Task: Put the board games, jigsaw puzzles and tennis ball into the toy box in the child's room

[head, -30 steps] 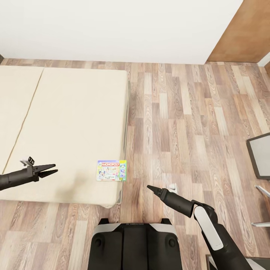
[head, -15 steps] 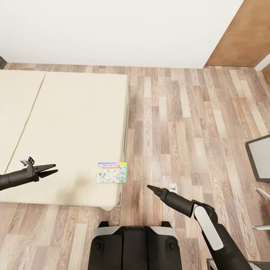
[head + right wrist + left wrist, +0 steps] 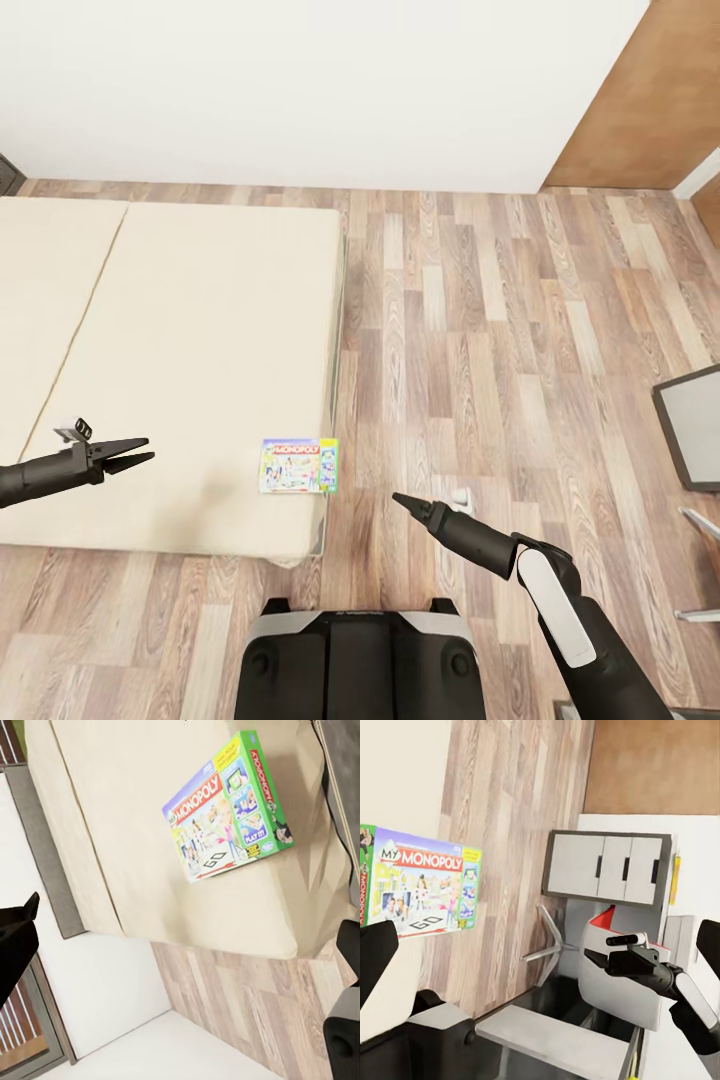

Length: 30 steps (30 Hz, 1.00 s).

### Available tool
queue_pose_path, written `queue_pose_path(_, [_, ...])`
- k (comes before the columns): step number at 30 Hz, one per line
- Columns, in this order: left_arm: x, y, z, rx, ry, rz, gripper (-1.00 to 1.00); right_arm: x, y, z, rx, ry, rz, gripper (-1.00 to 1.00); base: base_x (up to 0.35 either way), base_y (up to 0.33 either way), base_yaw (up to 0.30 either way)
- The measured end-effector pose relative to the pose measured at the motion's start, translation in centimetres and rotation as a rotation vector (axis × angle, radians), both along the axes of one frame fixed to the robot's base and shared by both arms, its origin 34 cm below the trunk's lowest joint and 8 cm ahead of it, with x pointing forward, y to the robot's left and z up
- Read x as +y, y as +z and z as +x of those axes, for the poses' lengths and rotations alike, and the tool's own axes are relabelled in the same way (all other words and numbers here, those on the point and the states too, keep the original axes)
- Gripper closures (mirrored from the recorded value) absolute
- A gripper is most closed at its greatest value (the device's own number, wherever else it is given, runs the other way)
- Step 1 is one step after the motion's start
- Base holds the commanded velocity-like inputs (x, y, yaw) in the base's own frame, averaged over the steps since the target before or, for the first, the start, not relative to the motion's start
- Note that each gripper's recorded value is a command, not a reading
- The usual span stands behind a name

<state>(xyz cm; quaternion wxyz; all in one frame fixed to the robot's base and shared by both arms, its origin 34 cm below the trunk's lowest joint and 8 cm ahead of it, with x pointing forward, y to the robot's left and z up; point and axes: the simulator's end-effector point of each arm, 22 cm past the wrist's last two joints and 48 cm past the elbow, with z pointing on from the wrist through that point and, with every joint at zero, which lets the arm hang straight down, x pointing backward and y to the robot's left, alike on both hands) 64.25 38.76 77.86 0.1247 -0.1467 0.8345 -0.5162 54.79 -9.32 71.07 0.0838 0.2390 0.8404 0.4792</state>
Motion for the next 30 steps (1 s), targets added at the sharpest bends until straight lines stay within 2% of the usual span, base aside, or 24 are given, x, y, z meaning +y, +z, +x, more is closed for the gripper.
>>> queue_pose_path(30, [0.0, 2.7, 1.1, -0.053, -0.001, 0.001, -1.0, 0.0, 2.3, 1.4, -0.051, 0.001, 0.0, -1.0, 0.0, 0.0, 0.0])
